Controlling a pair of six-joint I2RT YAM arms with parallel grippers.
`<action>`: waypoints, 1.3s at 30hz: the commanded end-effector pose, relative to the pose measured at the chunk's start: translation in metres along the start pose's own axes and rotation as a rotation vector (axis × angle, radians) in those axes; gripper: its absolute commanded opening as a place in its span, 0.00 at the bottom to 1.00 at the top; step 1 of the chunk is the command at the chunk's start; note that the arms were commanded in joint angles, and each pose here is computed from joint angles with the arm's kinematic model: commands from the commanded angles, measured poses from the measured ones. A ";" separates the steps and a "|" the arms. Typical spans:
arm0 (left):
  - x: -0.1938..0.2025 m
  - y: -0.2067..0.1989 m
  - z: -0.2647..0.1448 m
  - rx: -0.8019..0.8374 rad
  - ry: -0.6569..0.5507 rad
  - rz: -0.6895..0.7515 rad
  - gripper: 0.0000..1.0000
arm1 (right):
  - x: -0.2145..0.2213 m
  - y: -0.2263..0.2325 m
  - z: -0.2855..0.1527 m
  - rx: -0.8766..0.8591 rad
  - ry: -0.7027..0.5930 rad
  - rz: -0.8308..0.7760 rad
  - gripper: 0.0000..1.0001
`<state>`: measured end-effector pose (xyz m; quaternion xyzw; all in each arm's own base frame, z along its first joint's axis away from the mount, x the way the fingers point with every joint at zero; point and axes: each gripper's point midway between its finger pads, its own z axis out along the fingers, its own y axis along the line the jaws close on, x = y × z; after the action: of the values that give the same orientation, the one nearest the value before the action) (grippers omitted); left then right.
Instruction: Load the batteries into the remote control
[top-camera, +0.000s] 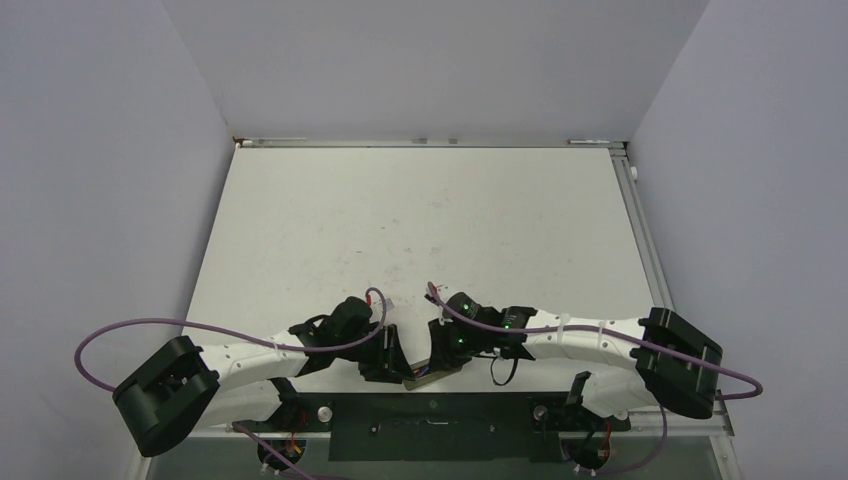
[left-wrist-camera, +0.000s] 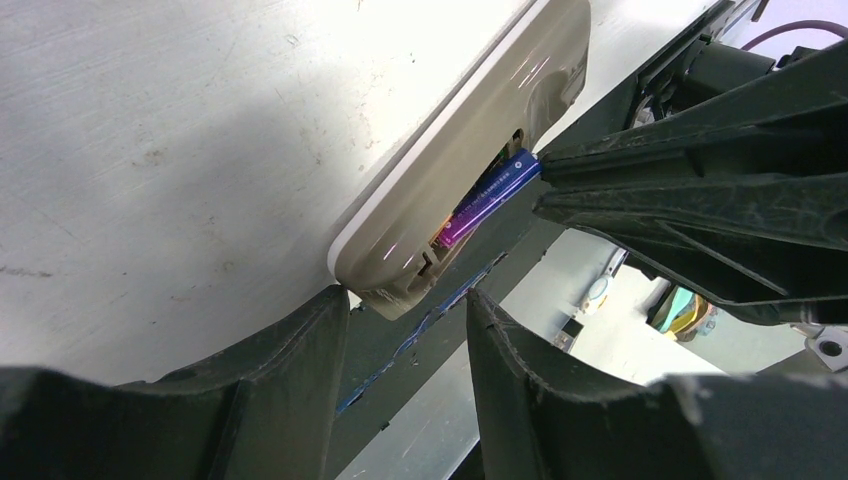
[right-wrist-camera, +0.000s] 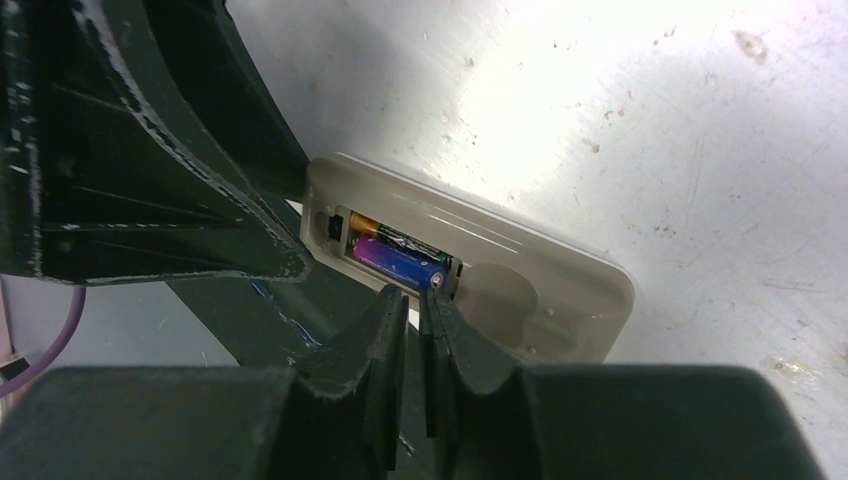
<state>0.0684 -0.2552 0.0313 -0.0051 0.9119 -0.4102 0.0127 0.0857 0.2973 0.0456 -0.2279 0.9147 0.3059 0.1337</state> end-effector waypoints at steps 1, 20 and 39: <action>-0.005 -0.018 -0.001 0.072 -0.018 0.051 0.43 | -0.029 0.017 -0.009 -0.010 -0.087 -0.039 0.13; -0.005 -0.017 0.000 0.070 -0.013 0.054 0.44 | -0.020 0.005 -0.012 0.053 -0.050 -0.033 0.14; -0.006 -0.016 0.001 0.054 -0.008 0.054 0.45 | -0.010 0.007 -0.002 0.065 -0.011 -0.040 0.14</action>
<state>0.0700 -0.2570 0.0306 -0.0023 0.9108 -0.4125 0.0154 0.0852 0.2930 0.0472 -0.2391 0.9232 0.2675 0.1376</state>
